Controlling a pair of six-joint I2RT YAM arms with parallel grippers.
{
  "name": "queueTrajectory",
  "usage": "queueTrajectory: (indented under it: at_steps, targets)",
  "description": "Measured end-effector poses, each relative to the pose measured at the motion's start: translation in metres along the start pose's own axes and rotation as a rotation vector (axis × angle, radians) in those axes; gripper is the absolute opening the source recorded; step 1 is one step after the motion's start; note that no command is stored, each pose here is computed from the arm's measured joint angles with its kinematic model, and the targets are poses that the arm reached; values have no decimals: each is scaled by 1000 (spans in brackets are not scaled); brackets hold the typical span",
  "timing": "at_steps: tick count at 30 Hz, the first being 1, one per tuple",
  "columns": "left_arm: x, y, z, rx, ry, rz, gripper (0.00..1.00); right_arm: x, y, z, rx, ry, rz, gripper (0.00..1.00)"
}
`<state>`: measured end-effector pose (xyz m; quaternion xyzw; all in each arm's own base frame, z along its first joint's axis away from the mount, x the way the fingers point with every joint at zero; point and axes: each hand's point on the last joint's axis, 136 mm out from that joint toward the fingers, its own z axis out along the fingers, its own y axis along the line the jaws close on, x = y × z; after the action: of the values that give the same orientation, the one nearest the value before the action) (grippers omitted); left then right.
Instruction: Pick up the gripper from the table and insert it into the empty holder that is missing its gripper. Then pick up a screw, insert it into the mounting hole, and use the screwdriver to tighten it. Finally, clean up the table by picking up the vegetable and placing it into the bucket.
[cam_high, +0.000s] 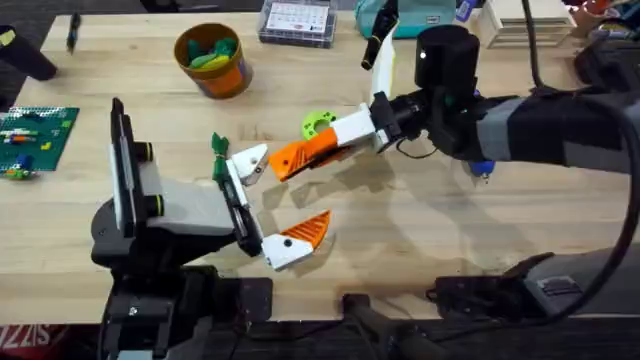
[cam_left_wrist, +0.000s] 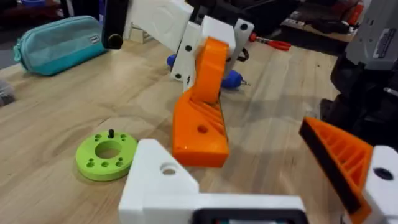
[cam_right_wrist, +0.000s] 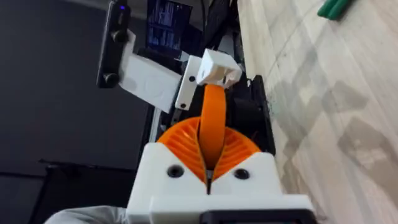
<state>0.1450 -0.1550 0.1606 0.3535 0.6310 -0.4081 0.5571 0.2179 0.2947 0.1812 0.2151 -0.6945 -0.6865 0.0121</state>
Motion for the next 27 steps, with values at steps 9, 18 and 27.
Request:
queueTrajectory:
  at_steps: [9,18,27]
  targets:
    - [0,0,0,0,0,0,985,5,-2,10,-3,25,28,5]
    - [0,2,0,-12,-1,1,985,-4,-10,14,-18,13,-4,5]
    - [0,3,0,-19,-1,5,985,-9,-1,17,-27,-2,25,5]
